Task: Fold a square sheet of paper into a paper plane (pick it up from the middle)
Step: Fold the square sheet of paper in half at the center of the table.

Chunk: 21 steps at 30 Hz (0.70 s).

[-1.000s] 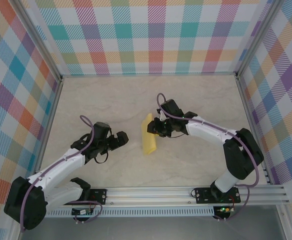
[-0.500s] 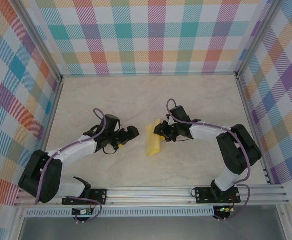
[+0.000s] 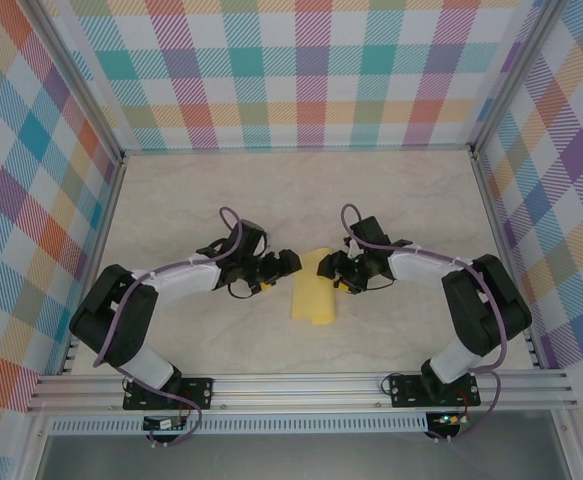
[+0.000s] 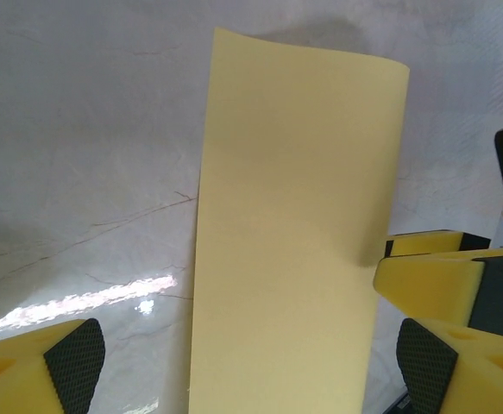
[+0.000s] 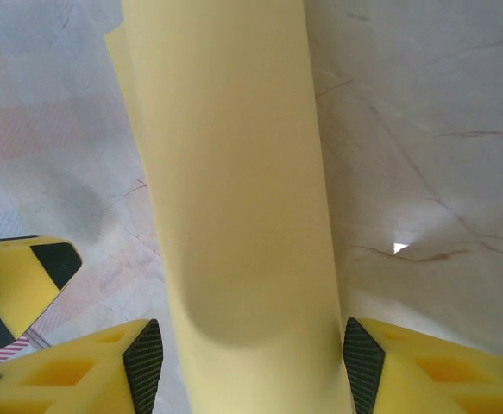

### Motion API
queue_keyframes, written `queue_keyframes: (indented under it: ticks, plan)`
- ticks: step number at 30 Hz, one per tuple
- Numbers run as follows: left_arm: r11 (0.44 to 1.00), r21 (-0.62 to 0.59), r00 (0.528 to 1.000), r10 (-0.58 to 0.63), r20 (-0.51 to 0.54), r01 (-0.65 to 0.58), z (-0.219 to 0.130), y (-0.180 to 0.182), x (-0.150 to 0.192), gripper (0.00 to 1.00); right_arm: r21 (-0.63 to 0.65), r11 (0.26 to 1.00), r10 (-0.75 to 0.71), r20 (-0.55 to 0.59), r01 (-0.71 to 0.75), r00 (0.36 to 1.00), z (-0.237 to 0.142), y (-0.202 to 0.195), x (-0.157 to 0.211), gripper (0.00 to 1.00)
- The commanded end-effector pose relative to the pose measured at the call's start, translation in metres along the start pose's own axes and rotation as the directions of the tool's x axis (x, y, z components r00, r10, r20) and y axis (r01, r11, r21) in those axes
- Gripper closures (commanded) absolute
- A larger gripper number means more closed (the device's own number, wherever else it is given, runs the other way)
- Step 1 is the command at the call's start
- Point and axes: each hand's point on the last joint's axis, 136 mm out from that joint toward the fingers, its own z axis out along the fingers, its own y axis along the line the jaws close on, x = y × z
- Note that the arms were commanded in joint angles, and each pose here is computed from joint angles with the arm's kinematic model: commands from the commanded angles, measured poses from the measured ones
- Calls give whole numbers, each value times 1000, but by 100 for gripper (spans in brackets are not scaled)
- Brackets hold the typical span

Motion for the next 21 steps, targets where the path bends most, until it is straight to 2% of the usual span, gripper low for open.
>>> queue_keyframes:
  ticks: [1,5,8,10,13,17,21]
  plan:
    - [1000,-5,1000,0,-24,0,7,-6,2,11,16,1000,-18,-39,18,999,-7,-14,12,39]
    - [1000,-12,999,7,-50,-8,15,-9,7,14,22,1000,-2,-47,4,999,-8,-22,13,38]
    - [999,-38,998,6,-66,-8,22,-7,10,16,-31,1000,-7,-70,5,998,-6,-18,17,38]
    - [999,-48,997,12,-73,-15,26,-7,12,16,-28,1000,-14,-77,12,997,-6,-18,18,33]
    - [998,-61,997,12,-80,-17,29,-6,16,17,-69,997,-32,-78,27,996,-12,-8,19,32]
    - [995,-96,998,14,-57,-20,27,-3,15,18,-57,996,-76,-50,73,996,-23,-3,18,22]
    - [990,-137,1000,16,7,-15,17,3,8,18,-39,994,-102,-77,99,992,-21,1,19,18]
